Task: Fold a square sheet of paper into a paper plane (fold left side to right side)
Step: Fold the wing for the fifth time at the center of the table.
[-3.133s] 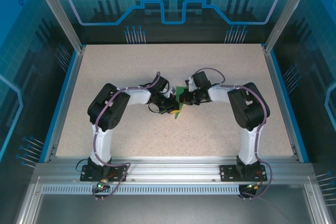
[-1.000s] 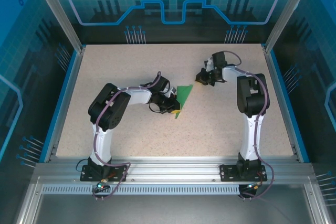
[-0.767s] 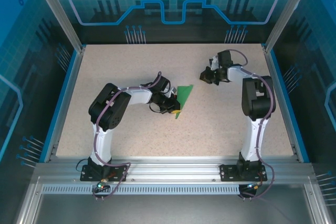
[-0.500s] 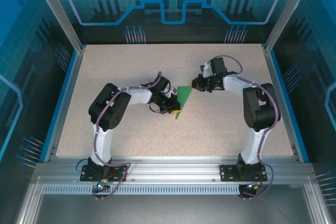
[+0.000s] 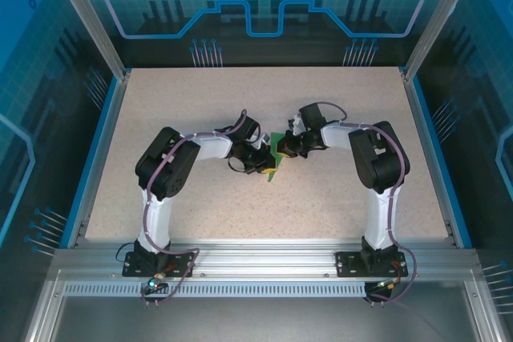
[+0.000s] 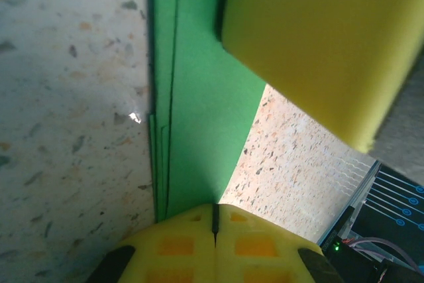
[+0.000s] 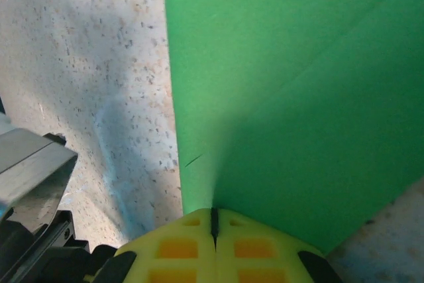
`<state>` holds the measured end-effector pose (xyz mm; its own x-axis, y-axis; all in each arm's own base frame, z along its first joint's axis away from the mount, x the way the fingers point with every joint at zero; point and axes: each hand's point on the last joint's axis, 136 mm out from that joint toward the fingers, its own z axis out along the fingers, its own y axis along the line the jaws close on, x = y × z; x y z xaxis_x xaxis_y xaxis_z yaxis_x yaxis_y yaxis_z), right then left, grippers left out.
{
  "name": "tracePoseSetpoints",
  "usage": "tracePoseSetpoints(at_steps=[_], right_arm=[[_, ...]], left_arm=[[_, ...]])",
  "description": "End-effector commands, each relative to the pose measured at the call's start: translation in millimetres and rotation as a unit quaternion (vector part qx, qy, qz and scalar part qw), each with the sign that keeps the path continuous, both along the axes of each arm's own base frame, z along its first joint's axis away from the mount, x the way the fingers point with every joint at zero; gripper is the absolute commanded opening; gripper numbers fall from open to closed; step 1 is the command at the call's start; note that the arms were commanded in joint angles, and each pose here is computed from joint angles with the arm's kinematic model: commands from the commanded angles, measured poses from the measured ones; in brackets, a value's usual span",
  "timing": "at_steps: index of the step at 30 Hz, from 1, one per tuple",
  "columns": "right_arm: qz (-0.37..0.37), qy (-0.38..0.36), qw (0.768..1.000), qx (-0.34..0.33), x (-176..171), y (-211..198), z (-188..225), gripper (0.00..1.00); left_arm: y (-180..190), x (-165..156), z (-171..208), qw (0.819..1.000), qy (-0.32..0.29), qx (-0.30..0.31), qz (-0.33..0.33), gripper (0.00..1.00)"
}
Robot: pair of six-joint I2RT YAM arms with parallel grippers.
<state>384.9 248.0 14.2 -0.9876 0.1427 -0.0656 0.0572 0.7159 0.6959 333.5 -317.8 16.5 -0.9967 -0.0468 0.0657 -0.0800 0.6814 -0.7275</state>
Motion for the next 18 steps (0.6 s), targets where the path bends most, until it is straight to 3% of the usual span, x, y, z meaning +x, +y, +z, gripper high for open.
tracePoseSetpoints(at_steps=[1,10,18], right_arm=[[-0.003,0.032,0.999,-0.022,-12,-2,-19,0.02],[-0.004,0.049,0.998,-0.049,-21,-11,-33,0.01],[0.0,0.048,0.997,-0.053,-21,-9,-34,0.01]], left_arm=[[1,-17,-11,0.999,0.034,0.019,-0.006,0.0],[-3,-14,36,1.0,-0.002,-0.006,-0.008,0.02],[-5,-30,33,1.0,0.015,-0.006,-0.021,0.04]])
